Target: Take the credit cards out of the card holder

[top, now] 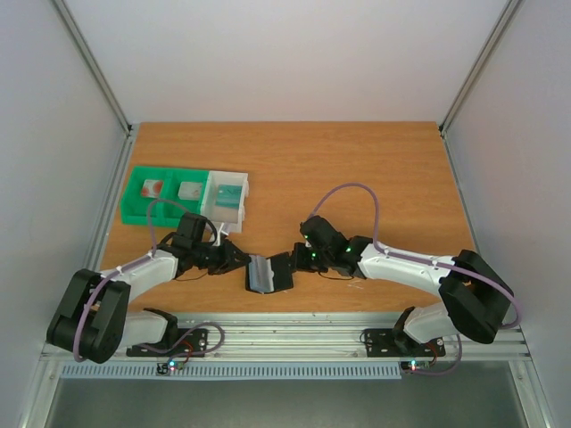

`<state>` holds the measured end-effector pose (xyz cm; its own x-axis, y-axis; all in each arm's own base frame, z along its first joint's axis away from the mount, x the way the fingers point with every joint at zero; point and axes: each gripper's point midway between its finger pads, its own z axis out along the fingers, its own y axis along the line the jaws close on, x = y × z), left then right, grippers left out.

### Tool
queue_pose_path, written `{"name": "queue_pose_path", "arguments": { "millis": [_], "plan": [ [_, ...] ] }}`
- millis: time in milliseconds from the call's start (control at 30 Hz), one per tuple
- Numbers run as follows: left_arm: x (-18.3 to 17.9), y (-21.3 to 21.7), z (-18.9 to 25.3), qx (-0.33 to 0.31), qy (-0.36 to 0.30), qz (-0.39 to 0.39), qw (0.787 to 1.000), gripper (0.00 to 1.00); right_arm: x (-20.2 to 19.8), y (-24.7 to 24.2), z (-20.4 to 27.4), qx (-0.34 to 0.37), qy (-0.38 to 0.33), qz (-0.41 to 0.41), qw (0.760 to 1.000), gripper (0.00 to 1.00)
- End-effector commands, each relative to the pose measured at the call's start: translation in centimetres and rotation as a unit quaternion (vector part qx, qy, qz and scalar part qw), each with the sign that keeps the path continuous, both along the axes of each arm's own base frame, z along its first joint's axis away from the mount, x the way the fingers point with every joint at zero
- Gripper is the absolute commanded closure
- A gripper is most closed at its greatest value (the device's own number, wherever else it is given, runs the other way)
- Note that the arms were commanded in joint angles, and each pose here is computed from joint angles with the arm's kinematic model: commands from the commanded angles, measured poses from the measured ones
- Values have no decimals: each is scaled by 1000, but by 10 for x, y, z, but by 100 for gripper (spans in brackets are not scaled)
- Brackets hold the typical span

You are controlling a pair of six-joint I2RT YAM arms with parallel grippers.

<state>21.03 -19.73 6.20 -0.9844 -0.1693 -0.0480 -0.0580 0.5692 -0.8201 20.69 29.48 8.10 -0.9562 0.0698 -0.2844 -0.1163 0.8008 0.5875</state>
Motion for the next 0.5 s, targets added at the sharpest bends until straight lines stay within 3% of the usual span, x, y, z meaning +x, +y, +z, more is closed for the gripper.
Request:
{"name": "queue_pose_path", "arguments": {
  "millis": [0, 133, 233, 333, 467],
  "plan": [
    [7, -2, 4, -8, -22, -1, 1000, 90, 1, -13, -1, -27, -9, -7, 1000, 94],
    [8, -3, 7, -13, -24, 0, 1000, 99, 2, -17, 7, -50, -7, -7, 999, 81],
    [7, -3, 8, -15, -25, 0, 1000, 100, 3, -21, 18, -66, -7, -7, 998, 70],
    [7, -3, 9, -15, -24, 0, 1000, 100, 1, -15, 33, -53, -8, 8, 999, 60],
    [7, -3, 9, -15, -24, 0, 1000, 100, -5, 5, 49, -10, -3, 38, 999, 53]
  ]
}}
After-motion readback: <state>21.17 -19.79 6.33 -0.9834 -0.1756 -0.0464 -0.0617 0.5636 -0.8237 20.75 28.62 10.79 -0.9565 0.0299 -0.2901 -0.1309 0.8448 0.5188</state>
